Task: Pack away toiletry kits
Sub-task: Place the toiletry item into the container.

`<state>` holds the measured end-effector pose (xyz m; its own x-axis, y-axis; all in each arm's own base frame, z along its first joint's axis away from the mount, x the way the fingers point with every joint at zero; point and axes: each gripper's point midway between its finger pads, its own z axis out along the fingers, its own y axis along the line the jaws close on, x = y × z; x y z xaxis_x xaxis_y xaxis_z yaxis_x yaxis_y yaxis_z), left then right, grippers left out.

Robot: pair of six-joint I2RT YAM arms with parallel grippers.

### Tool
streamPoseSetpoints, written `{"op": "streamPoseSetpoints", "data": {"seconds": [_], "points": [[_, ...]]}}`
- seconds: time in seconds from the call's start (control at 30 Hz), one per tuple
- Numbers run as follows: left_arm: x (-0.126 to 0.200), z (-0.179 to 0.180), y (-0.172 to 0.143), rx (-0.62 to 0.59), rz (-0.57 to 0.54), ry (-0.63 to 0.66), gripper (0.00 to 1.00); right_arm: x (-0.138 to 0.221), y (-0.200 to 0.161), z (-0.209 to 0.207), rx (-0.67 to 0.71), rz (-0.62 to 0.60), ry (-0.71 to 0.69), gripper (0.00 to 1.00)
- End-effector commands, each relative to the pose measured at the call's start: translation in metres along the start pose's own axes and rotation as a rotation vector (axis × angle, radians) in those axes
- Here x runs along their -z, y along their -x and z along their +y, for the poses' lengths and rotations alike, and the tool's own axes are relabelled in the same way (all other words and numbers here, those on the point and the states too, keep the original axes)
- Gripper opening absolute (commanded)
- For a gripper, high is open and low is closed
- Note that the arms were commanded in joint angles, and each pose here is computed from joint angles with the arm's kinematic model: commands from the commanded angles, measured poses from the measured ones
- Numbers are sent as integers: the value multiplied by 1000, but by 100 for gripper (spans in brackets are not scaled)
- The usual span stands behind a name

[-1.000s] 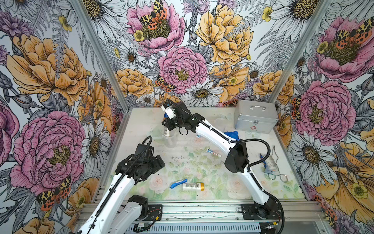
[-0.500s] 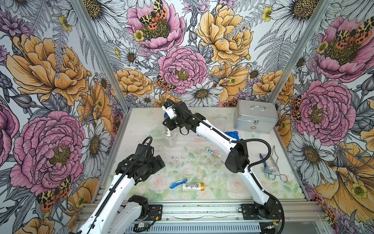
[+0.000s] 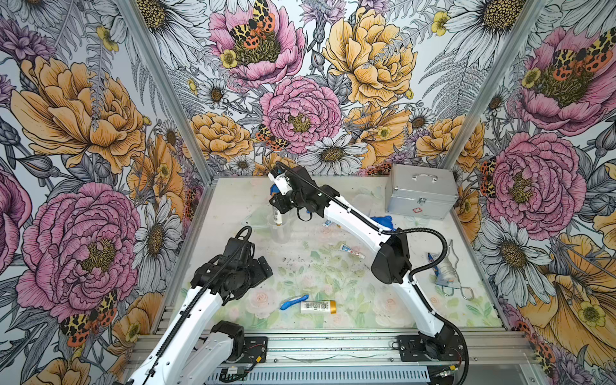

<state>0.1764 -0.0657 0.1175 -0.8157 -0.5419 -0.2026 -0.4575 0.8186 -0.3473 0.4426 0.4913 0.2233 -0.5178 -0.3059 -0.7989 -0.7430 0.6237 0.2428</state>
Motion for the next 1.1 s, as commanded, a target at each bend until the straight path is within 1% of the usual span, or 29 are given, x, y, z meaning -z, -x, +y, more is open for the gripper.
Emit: {"op": "streamPoseSetpoints", "data": {"seconds": [0.0,0.17,0.37,0.77,1.07], "points": [[-1,-5,5,-5,-18,-15,92,46,51,4,28,-125,-12,0],[0,-7,6,-7,-21,-16,92,47,52,0,29,-126,-19,0],[-1,-8,8,-11,-21,-14,92,41,43,-7,33,-103,-44,0],[0,-11,11,-27,-23,-11,92,23,4,-7,76,-4,-76,0],[1,-13,11,-30,-23,-17,92,15,-11,-15,80,33,-115,0]]}}
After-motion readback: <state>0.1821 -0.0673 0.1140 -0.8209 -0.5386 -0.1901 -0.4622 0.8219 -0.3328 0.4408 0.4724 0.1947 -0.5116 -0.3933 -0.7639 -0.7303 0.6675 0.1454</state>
